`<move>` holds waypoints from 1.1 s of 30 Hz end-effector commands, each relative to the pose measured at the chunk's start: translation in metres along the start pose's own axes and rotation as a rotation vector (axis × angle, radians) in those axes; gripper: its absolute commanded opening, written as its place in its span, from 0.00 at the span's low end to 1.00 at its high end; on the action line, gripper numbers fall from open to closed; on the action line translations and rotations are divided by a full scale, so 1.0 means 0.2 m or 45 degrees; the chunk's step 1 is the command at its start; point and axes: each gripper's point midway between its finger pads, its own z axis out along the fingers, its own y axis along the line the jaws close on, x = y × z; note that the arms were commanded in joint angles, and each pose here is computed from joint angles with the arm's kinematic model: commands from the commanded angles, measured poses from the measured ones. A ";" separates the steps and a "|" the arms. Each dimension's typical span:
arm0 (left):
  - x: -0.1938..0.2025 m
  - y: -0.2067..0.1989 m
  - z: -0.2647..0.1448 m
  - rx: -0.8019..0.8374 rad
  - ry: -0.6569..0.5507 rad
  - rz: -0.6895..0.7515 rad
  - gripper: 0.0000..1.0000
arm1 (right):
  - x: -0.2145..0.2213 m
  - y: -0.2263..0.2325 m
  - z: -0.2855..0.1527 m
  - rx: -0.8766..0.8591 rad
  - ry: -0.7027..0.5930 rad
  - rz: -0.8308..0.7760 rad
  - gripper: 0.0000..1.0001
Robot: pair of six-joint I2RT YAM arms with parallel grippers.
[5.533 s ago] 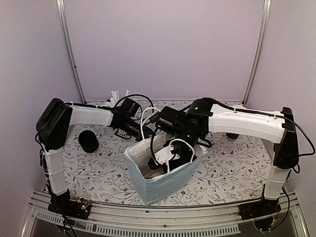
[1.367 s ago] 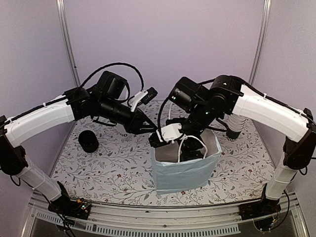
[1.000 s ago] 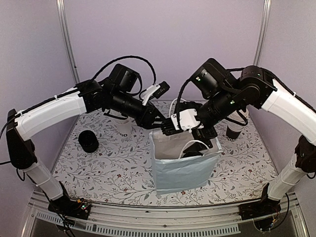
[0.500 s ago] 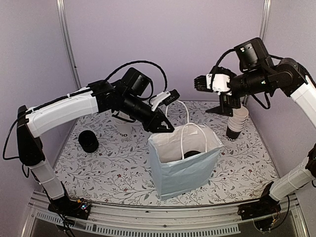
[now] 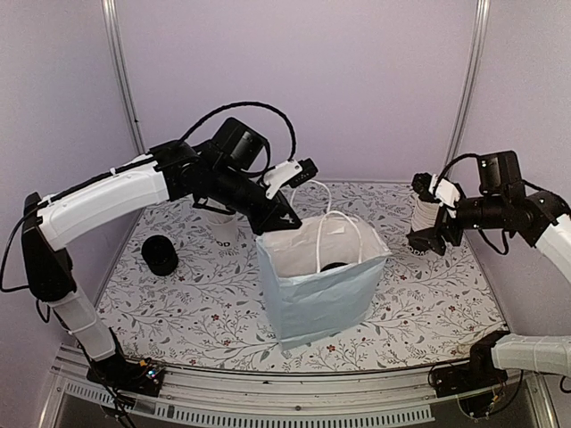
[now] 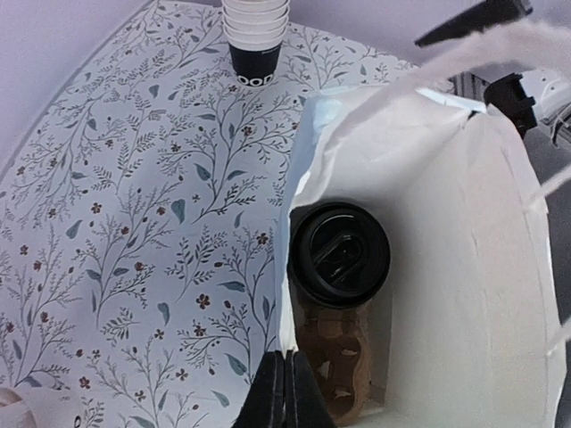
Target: Pack the takeout coffee
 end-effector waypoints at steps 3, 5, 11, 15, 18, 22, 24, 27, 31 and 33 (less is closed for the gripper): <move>-0.08 0.10 -0.19 -0.238 -0.046 0.134 0.00 | 0.15 0.17 0.12 -0.119 -0.211 0.307 0.99; -0.09 0.10 -0.20 -0.252 -0.048 0.150 0.00 | 0.24 0.20 0.17 -0.131 -0.209 0.364 0.99; -0.08 0.01 -0.14 -0.194 -0.043 0.157 0.00 | 0.29 0.21 0.19 -0.128 -0.212 0.396 0.99; -0.07 -0.12 -0.08 -0.149 -0.050 0.174 0.02 | 0.32 0.23 0.22 -0.156 -0.196 0.400 0.99; -0.07 -0.26 -0.06 -0.130 -0.061 0.202 0.03 | 0.32 0.24 0.23 -0.176 -0.194 0.403 0.99; -0.05 -0.43 -0.05 -0.119 -0.060 0.217 0.05 | 0.34 0.25 0.24 -0.188 -0.183 0.407 0.99; -0.03 -0.54 -0.05 -0.079 -0.065 0.240 0.07 | 0.34 0.25 0.25 -0.193 -0.180 0.409 0.99; 0.03 -0.64 -0.03 -0.093 -0.042 0.270 0.08 | 0.35 0.25 0.26 -0.205 -0.167 0.419 0.99; 0.12 -0.71 0.00 -0.093 0.009 0.268 0.09 | 0.37 0.26 0.28 -0.218 -0.151 0.425 0.99; 0.15 -0.73 0.01 -0.093 0.022 0.252 0.09 | 0.38 0.26 0.29 -0.225 -0.147 0.429 0.99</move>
